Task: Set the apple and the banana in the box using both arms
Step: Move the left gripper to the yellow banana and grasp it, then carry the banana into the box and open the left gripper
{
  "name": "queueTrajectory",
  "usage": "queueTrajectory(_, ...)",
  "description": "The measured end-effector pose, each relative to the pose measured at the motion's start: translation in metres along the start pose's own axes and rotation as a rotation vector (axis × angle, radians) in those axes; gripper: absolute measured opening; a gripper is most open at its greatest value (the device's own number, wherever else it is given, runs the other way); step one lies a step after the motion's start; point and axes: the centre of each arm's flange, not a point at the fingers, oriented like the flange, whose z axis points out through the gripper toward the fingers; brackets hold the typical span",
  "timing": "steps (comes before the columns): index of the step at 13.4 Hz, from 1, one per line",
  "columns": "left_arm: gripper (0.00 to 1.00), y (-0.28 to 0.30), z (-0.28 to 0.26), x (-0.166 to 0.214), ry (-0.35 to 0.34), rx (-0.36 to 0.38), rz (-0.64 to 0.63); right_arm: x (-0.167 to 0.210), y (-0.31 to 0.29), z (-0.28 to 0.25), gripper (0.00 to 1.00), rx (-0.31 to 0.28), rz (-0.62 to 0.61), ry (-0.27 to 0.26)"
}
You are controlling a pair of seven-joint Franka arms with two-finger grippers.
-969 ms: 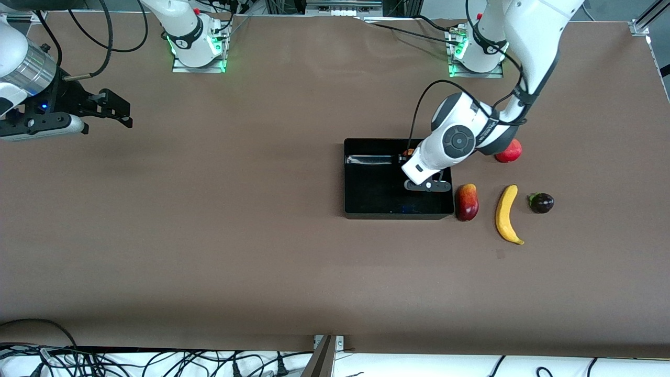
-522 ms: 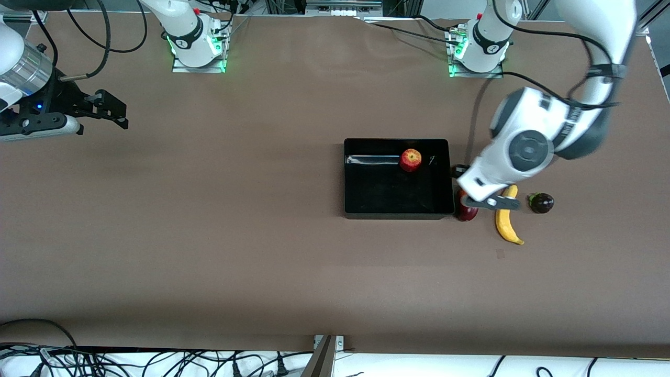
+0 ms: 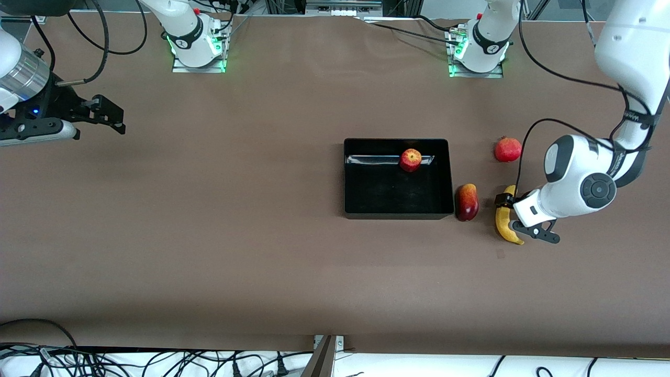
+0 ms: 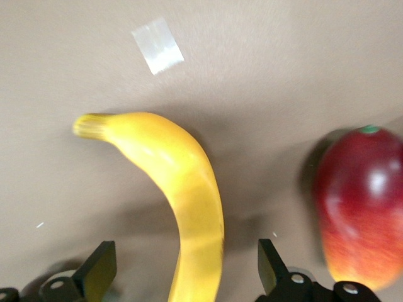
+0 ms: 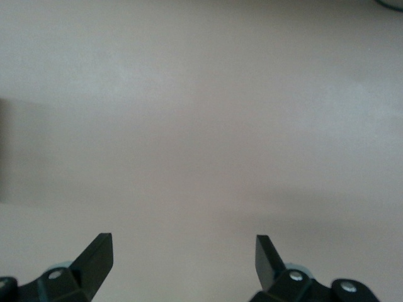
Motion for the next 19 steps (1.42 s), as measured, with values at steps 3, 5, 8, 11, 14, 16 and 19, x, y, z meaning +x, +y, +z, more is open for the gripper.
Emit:
queueTrajectory(3,0.72,0.008,0.015,-0.002,-0.011,-0.001,0.037,0.004,0.001,-0.002,1.00,-0.001,0.001,0.009)
queueTrajectory(5,0.48,0.008,0.016,-0.003,-0.012,-0.001,0.039,0.005,0.002,-0.002,1.00,-0.001,0.003,0.008)
queueTrajectory(8,0.33,0.009,0.003,0.000,-0.021,0.004,0.043,0.005,0.001,-0.002,1.00,-0.001,0.002,0.009)
queueTrajectory(11,0.33,0.041,-0.068,0.017,-0.059,0.012,0.069,0.005,0.000,-0.003,1.00,-0.001,-0.002,0.011)
queueTrajectory(14,0.33,0.118,-0.145,0.029,-0.094,-0.049,-0.014,0.005,-0.001,-0.003,1.00,-0.001,-0.002,0.011)
queueTrajectory(16,0.33,0.191,-0.160,0.033,-0.097,-0.072,-0.070,0.005,-0.001,-0.003,1.00,-0.001,-0.003,0.011)
queueTrajectory(19,0.33,0.301,-0.142,0.042,-0.076,-0.083,-0.102,0.005,-0.001,-0.003,1.00,-0.001,-0.003,0.011)
